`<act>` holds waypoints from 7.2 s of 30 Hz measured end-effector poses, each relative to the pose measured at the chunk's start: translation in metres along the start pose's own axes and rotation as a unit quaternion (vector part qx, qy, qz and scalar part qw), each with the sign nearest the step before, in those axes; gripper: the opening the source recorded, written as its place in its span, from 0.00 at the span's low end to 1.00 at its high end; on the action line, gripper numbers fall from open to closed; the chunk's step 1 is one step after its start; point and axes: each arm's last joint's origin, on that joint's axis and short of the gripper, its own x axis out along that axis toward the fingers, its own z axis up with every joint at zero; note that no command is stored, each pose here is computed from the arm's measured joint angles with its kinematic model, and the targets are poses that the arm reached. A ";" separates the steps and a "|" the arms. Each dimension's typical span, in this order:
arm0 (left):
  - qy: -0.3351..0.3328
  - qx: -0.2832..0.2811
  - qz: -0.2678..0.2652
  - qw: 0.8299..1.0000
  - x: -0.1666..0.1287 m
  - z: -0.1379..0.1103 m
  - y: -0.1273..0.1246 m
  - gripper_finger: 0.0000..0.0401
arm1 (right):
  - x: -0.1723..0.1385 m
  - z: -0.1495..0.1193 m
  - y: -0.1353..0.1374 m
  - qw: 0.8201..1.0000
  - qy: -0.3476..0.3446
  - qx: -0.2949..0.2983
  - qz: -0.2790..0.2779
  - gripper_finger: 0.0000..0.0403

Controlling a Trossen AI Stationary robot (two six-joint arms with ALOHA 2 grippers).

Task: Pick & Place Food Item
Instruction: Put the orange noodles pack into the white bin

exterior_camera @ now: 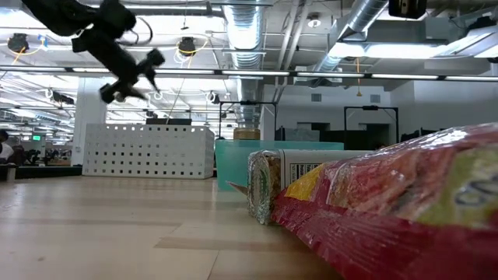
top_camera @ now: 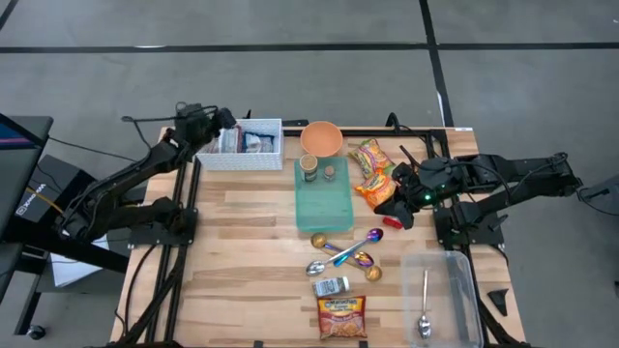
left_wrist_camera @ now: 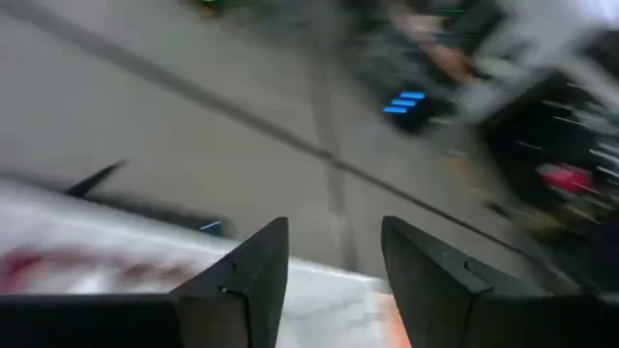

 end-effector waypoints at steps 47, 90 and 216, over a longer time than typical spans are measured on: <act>0.064 0.137 -0.523 0.839 -0.056 -0.032 -0.094 0.29 | -0.002 0.003 -0.041 0.985 0.037 0.021 -0.168 0.22; 0.082 0.145 -0.512 0.843 -0.058 -0.040 -0.096 0.29 | 0.147 0.034 -0.179 0.848 0.414 -0.263 -0.201 0.35; 0.046 0.448 -0.381 0.807 -0.120 -0.108 -0.218 0.01 | -0.002 0.054 0.023 0.952 -0.237 -0.139 0.132 0.39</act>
